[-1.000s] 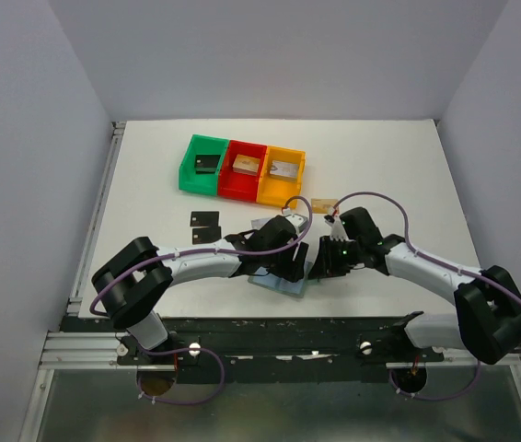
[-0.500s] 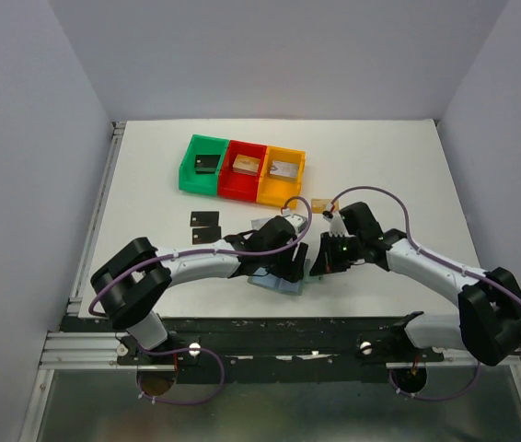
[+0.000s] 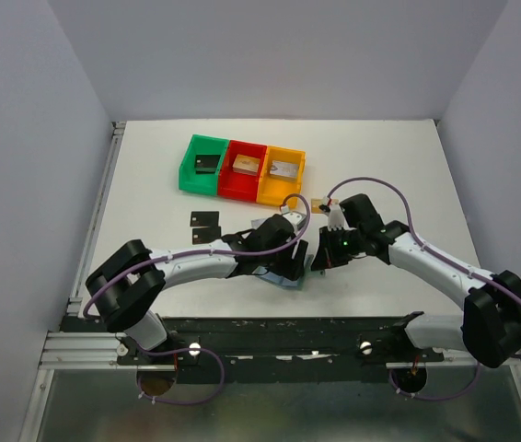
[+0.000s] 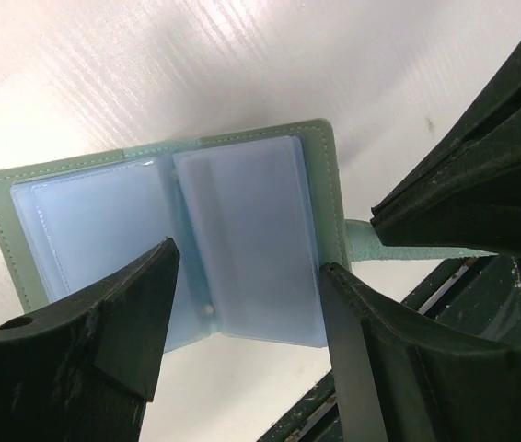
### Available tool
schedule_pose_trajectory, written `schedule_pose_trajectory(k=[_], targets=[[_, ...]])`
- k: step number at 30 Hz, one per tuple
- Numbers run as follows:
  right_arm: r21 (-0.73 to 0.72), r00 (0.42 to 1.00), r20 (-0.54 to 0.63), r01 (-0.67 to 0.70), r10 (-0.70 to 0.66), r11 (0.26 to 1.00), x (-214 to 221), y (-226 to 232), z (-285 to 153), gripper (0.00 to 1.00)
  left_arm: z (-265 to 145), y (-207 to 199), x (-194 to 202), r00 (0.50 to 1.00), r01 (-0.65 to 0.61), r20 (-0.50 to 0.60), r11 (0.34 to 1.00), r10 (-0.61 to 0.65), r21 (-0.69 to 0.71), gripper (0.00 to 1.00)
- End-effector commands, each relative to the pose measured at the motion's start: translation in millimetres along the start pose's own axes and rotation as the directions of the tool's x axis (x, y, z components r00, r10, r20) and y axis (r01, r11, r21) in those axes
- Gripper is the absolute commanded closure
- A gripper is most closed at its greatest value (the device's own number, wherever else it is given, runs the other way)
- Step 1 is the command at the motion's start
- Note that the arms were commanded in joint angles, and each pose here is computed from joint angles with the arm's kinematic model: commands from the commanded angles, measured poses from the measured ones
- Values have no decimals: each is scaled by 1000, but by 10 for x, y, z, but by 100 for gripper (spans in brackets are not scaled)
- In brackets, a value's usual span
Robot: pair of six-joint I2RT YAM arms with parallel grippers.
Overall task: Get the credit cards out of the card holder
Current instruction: Remove the credit card from the card holder.
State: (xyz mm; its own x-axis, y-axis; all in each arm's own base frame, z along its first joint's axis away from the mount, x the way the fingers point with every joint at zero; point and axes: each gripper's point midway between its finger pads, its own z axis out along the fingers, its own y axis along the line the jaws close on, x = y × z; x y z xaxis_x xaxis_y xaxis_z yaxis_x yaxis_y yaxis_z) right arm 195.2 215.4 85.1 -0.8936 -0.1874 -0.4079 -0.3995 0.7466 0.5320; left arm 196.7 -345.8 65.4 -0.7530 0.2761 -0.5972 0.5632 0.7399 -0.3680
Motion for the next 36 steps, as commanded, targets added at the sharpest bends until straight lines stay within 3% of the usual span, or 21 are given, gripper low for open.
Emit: schedule_pose_trajectory(k=[1,18,36], targets=[[-8,1000,2,25,-25,1000,-30,33,-57,100,-109,52,-78,999,-16,40,999,17,-33,25],[49,999,-3,47,-47,998,-97,-15,-133,100,-45,59,-54,1000,-28,12,999,29,-32,25],[42,998,-36,61,-59,997,-106,7,-142,100,-89,-80,-194,998,-42,55,999,40,28,22]])
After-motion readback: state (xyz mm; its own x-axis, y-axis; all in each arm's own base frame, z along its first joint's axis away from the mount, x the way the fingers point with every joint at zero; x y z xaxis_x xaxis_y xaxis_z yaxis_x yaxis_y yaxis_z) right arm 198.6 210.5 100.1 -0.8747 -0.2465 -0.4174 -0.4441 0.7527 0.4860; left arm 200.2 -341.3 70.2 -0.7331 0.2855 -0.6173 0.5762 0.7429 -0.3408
